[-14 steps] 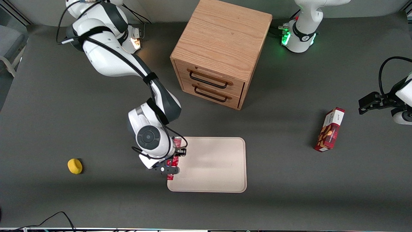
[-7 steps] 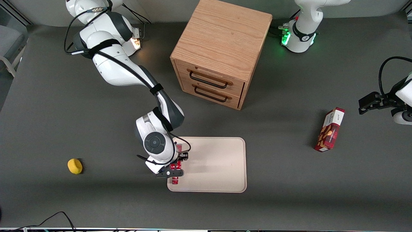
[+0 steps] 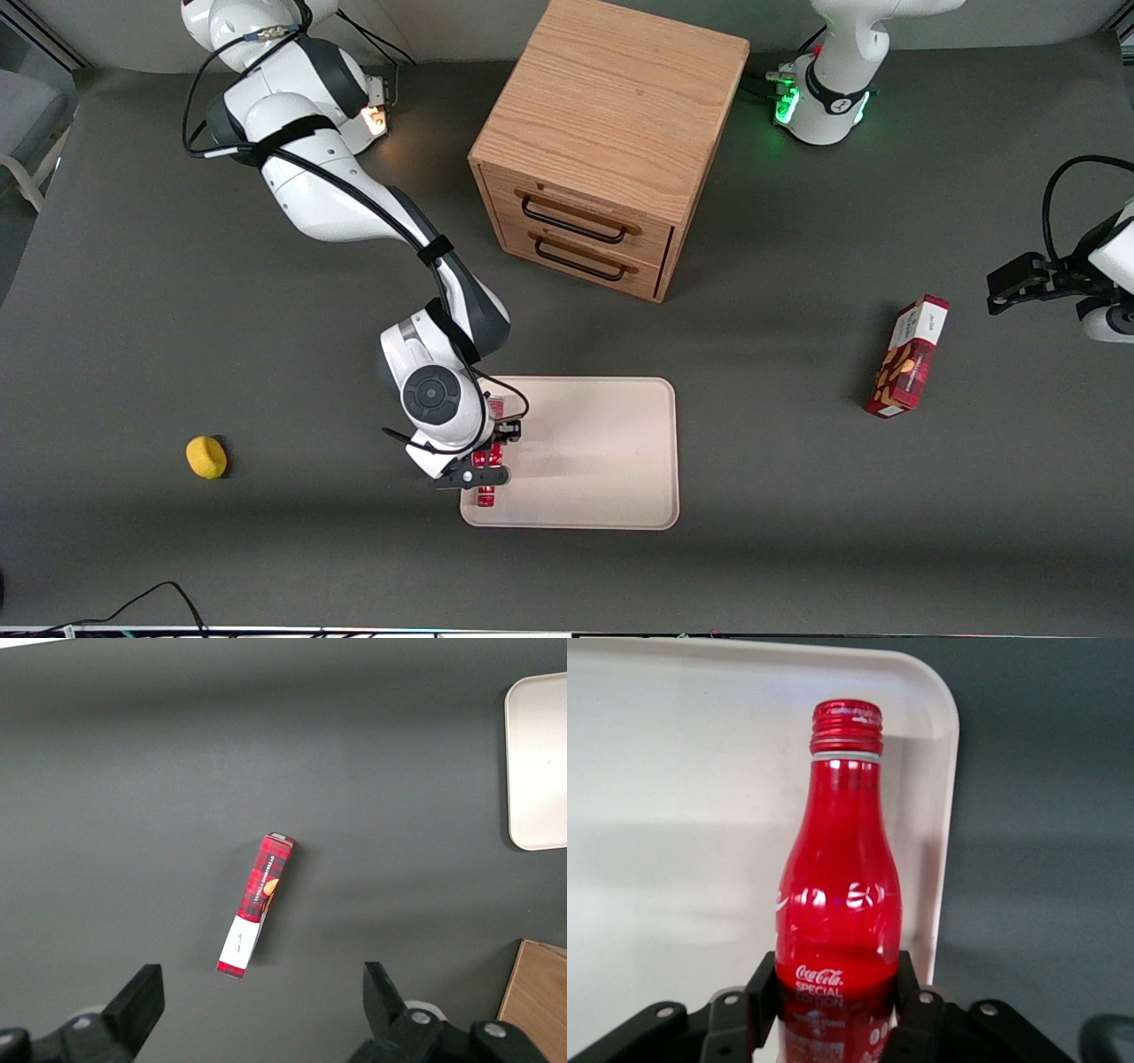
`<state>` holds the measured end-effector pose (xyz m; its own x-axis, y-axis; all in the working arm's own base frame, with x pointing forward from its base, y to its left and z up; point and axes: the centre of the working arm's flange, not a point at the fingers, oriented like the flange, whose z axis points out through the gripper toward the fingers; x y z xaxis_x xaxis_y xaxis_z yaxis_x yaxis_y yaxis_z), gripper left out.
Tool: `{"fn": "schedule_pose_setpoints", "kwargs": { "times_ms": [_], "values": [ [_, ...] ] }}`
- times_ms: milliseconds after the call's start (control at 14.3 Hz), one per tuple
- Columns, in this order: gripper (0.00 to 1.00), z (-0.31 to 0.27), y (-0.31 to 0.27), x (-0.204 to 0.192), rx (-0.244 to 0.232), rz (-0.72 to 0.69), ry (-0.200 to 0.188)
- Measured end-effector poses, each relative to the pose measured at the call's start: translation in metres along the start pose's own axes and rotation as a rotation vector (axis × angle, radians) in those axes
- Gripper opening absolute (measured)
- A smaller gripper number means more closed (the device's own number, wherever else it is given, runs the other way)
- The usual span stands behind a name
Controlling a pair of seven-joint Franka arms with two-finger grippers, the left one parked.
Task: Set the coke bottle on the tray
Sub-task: 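Lower the bottle onto the tray beside its rim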
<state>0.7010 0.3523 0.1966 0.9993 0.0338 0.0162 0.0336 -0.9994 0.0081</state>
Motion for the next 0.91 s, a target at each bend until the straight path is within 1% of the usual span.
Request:
{"fn": "schedule_pose_setpoints", "kwargs": {
  "times_ms": [140, 209, 419, 488, 558, 907],
  "values": [
    [0.55, 0.0006, 0.0006, 0.0002, -0.004, -0.001, 0.001],
    [0.56, 0.0010, 0.0007, 0.0001, -0.006, -0.003, 0.001],
    [0.84, 0.0004, -0.0005, -0.0001, -0.019, -0.014, 0.010],
    [0.96, 0.0004, -0.0012, -0.0004, -0.021, -0.016, 0.011],
    [1.00, 0.0004, -0.0015, -0.0005, -0.022, -0.017, 0.011],
    [1.00, 0.0004, -0.0011, -0.0003, -0.024, -0.018, 0.012]
  ]
}}
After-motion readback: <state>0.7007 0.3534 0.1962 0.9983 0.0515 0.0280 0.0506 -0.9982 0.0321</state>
